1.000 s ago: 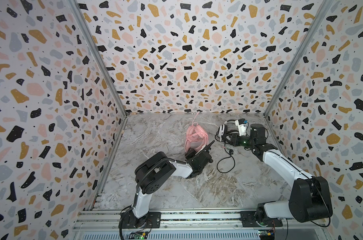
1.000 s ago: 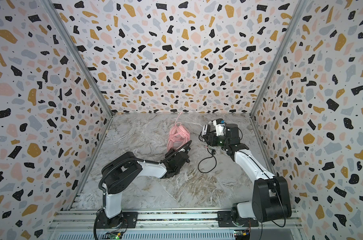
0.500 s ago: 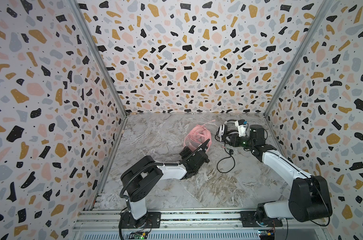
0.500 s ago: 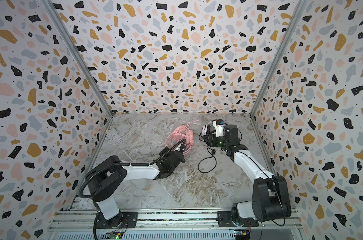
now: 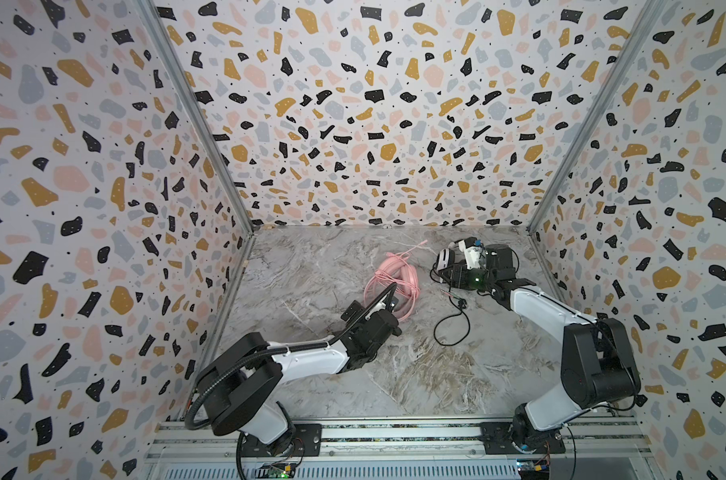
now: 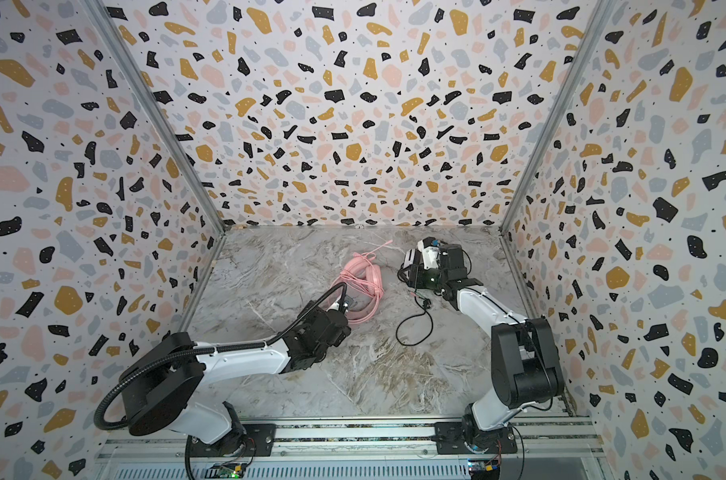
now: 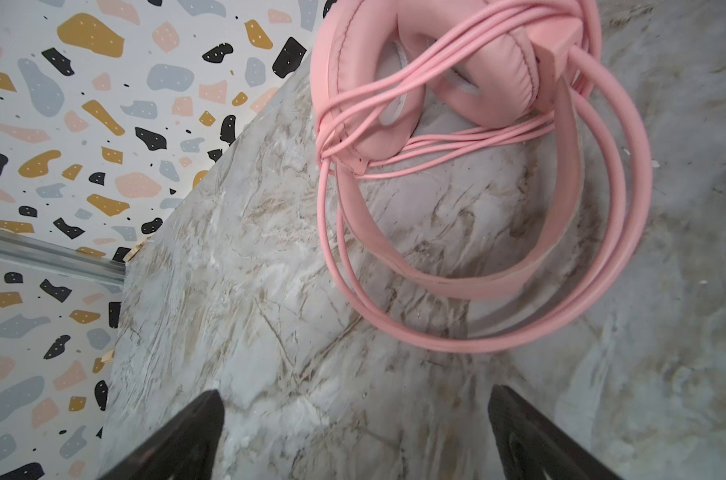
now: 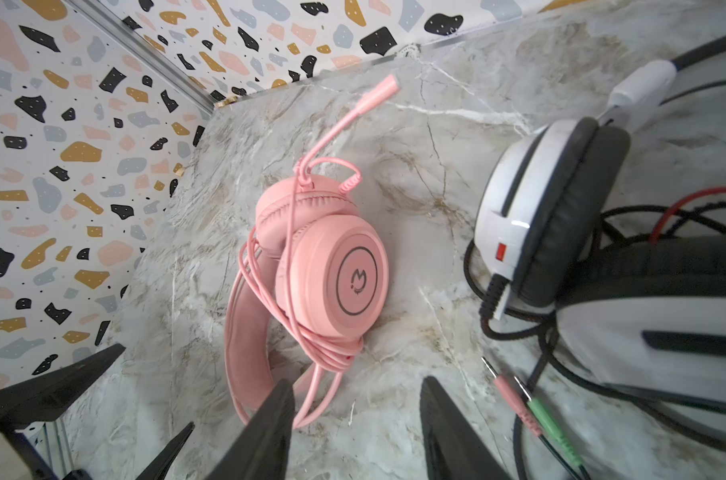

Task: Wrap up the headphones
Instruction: 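Release the headphones and raise the left gripper while the right gripper reaches toward them, then grasp the wrapped pink headphones with the right gripper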

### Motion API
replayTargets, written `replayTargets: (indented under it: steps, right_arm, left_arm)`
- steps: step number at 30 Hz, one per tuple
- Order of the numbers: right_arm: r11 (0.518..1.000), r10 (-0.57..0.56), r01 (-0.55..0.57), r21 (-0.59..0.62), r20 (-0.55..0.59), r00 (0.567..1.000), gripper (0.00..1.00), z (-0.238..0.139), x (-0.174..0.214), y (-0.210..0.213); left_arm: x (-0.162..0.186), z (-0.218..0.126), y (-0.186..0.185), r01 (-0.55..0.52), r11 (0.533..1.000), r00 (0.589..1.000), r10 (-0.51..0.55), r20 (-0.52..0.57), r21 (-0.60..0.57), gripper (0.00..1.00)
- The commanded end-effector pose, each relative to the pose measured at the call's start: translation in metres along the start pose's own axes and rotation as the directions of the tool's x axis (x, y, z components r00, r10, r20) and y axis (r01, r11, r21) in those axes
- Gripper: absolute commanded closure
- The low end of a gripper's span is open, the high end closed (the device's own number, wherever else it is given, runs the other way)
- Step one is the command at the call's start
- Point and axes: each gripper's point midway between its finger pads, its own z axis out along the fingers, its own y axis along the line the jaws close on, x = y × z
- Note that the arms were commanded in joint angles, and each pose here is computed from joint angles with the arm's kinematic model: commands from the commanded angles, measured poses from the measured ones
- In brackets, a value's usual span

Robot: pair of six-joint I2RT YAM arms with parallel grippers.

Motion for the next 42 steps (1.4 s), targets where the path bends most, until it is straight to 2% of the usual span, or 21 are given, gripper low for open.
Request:
replayTargets:
  steps: [1, 4, 6, 8, 10, 16, 22, 24, 28, 30, 34, 39, 42]
  right_arm:
    - [0.999, -0.044, 0.045, -0.009, 0.035, 0.998, 0.49, 0.003, -0.018, 0.013]
    - [0.997, -0.078, 0.078, -0.012, 0.009, 0.997, 0.49, 0.015, -0.019, 0.022]
    - [0.995, -0.1, 0.1, -0.023, -0.026, 0.995, 0.49, 0.027, -0.018, 0.029]
    - [0.992, -0.125, 0.123, -0.036, -0.054, 0.991, 0.49, 0.039, -0.019, 0.038]
    - [0.987, -0.159, 0.156, -0.042, -0.084, 0.984, 0.48, 0.053, -0.02, 0.046]
    - [0.97, -0.238, 0.243, 0.006, -0.177, 0.955, 0.47, 0.099, -0.015, 0.05]
    - [0.946, -0.3, 0.321, 0.057, -0.23, 0.926, 0.49, 0.124, -0.01, 0.05]
    - [0.939, -0.316, 0.34, 0.057, -0.252, 0.915, 0.54, 0.132, -0.005, 0.05]
    - [0.924, -0.346, 0.374, 0.075, -0.252, 0.904, 0.82, 0.136, -0.007, 0.054]
    - [0.916, -0.367, 0.394, 0.078, -0.237, 0.899, 0.91, 0.135, -0.014, 0.061]
    - [0.888, -0.439, 0.457, 0.051, -0.198, 0.876, 0.94, 0.128, -0.029, 0.087]
    - [0.822, -0.566, 0.569, -0.023, -0.142, 0.812, 0.93, 0.121, -0.031, 0.135]
    - [0.816, -0.576, 0.577, -0.04, -0.152, 0.803, 0.93, 0.125, -0.025, 0.141]
  left_arm:
    - [-0.014, -0.013, 0.018, 0.142, 0.99, 0.988, -0.143, 0.053, 0.006, 0.0]
    - [-0.026, -0.017, 0.04, 0.284, 0.957, 0.954, -0.288, 0.084, 0.054, 0.0]
    - [-0.032, -0.017, 0.06, 0.391, 0.915, 0.912, -0.399, 0.098, 0.097, 0.0]
    - [-0.033, -0.015, 0.077, 0.464, 0.878, 0.873, -0.476, 0.104, 0.12, 0.0]
    - [-0.031, -0.011, 0.088, 0.498, 0.859, 0.855, -0.51, 0.099, 0.122, 0.0]
    - [-0.017, -0.002, 0.098, 0.53, 0.84, 0.842, -0.537, 0.046, 0.113, 0.0]
    - [-0.004, -0.003, 0.096, 0.543, 0.83, 0.834, -0.55, 0.032, 0.126, 0.0]
    - [-0.001, -0.003, 0.094, 0.541, 0.831, 0.837, -0.548, 0.022, 0.128, 0.0]
    - [0.005, -0.001, 0.09, 0.539, 0.832, 0.838, -0.545, 0.01, 0.132, 0.0]
    - [0.007, -0.001, 0.088, 0.541, 0.83, 0.837, -0.547, 0.007, 0.139, 0.0]
    - [0.01, 0.002, 0.085, 0.542, 0.828, 0.837, -0.548, -0.001, 0.145, 0.0]
    - [0.009, 0.004, 0.08, 0.549, 0.819, 0.831, -0.556, -0.01, 0.166, 0.0]
    - [0.008, 0.004, 0.08, 0.552, 0.816, 0.829, -0.559, -0.007, 0.173, 0.0]
